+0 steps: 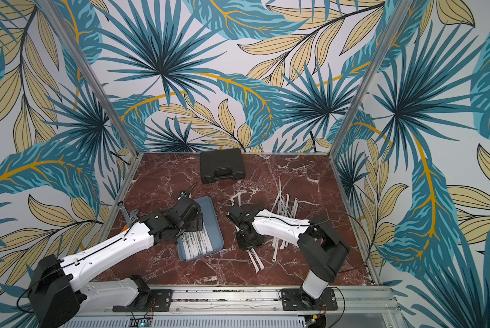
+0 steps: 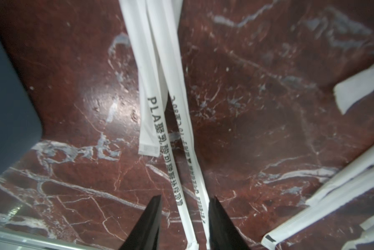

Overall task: Put the straws into the storage box
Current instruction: Pick up the straw from the center of the board, then place the straw in the storage box.

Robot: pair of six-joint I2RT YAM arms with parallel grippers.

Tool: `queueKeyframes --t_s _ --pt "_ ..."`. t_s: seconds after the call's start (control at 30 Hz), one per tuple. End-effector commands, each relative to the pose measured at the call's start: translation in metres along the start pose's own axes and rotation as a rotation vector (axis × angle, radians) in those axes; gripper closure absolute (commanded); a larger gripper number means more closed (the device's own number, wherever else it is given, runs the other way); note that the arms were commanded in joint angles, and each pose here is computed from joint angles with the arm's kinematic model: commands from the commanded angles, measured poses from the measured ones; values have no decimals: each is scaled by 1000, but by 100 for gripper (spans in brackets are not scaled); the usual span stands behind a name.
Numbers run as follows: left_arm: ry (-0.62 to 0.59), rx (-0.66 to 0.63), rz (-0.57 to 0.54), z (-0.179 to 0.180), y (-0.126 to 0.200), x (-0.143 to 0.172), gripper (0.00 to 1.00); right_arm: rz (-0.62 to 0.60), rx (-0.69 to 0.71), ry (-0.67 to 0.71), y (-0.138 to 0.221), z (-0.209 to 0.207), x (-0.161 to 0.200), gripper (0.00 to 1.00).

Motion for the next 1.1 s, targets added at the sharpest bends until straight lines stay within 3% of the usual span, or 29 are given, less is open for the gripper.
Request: queueKeyframes --t_s 0.0,0.33,0.57,0.7,0.8,0.9,1.07 --pt "3 -4 9 4 -3 7 10 19 88 -20 -13 -11 5 67" --pt "8 7 10 3 -3 7 10 -11 186 -4 -27 -13 -12 80" --pt "9 -26 -12 13 3 5 10 -125 94 19 37 -2 -19 88" --pt "71 -55 -36 38 8 -2 10 -206 31 94 71 32 -36 88" --pt "123 -55 -83 54 18 -9 10 -251 -49 122 77 72 -59 88" --pt "162 -50 -122 64 28 -8 11 -281 -140 146 74 113 -80 88" --pt "196 -62 -126 76 30 5 11 -261 -181 160 49 147 -104 89"
Point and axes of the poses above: each gripper's point midway between its finger pads, its own y axis back along the fingers, its own z axis along the line the jaws close on, x = y × z, the point moved 6 cm from there along y, back along the fingers, and after that the axes turned 4 degrees about -y, right-handed, at the moved point
